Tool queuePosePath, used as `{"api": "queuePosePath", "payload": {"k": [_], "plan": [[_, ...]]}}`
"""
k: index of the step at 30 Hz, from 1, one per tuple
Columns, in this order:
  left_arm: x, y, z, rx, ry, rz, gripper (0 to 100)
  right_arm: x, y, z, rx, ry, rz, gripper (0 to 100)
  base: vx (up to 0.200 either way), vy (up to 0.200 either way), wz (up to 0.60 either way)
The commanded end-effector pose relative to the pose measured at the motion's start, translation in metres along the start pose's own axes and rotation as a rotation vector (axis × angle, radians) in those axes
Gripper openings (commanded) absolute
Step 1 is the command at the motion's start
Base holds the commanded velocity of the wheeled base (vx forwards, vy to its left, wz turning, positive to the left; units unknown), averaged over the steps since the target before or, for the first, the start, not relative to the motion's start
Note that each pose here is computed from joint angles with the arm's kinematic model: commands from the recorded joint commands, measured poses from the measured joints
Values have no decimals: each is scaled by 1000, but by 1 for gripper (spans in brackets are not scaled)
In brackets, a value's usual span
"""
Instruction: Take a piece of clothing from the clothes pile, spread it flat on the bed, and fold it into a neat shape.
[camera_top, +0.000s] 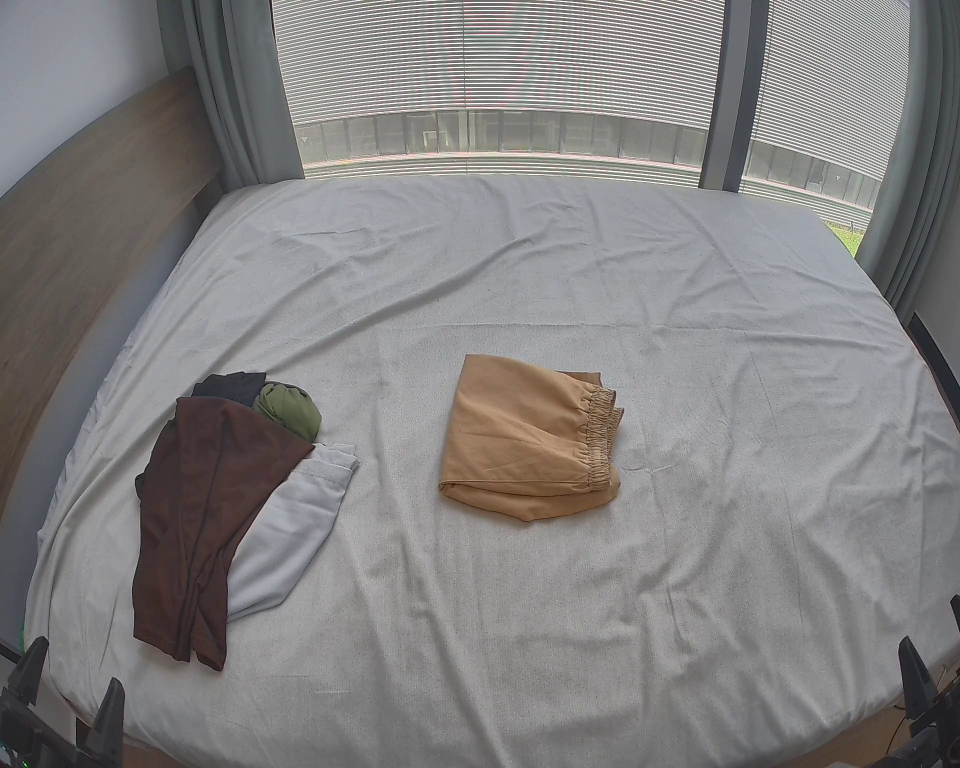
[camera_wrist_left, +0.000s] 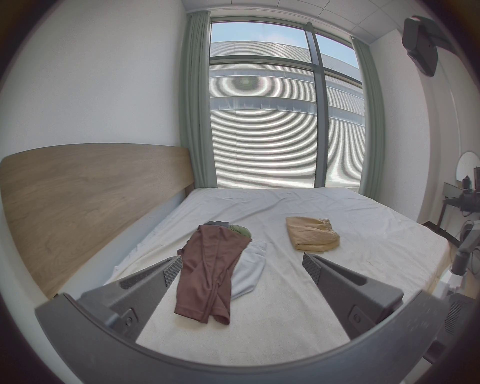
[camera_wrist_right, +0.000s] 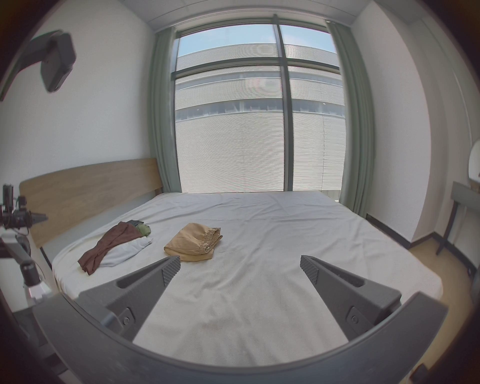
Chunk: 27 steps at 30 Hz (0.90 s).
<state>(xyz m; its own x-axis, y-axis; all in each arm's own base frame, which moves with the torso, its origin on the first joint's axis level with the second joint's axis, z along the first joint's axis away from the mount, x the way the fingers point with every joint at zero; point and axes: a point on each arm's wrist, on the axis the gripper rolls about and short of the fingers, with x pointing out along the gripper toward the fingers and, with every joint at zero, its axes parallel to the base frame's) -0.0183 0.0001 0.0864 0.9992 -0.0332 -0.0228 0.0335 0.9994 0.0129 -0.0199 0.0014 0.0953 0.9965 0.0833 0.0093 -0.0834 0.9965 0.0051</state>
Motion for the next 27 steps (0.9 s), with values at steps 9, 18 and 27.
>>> {"api": "queuePosePath", "payload": {"k": [9, 18, 27], "plan": [[-4, 0, -11, -12, -21, 59, 100, -3, -1, -21, -9, 23, -77, 100, 0, 0, 0], [-4, 0, -11, -3, -19, 56, 100, -3, -1, -20, -19, 11, -73, 100, 0, 0, 0], [-4, 0, -11, -6, -19, 56, 100, -3, -1, -20, -19, 14, -73, 100, 0, 0, 0]]}}
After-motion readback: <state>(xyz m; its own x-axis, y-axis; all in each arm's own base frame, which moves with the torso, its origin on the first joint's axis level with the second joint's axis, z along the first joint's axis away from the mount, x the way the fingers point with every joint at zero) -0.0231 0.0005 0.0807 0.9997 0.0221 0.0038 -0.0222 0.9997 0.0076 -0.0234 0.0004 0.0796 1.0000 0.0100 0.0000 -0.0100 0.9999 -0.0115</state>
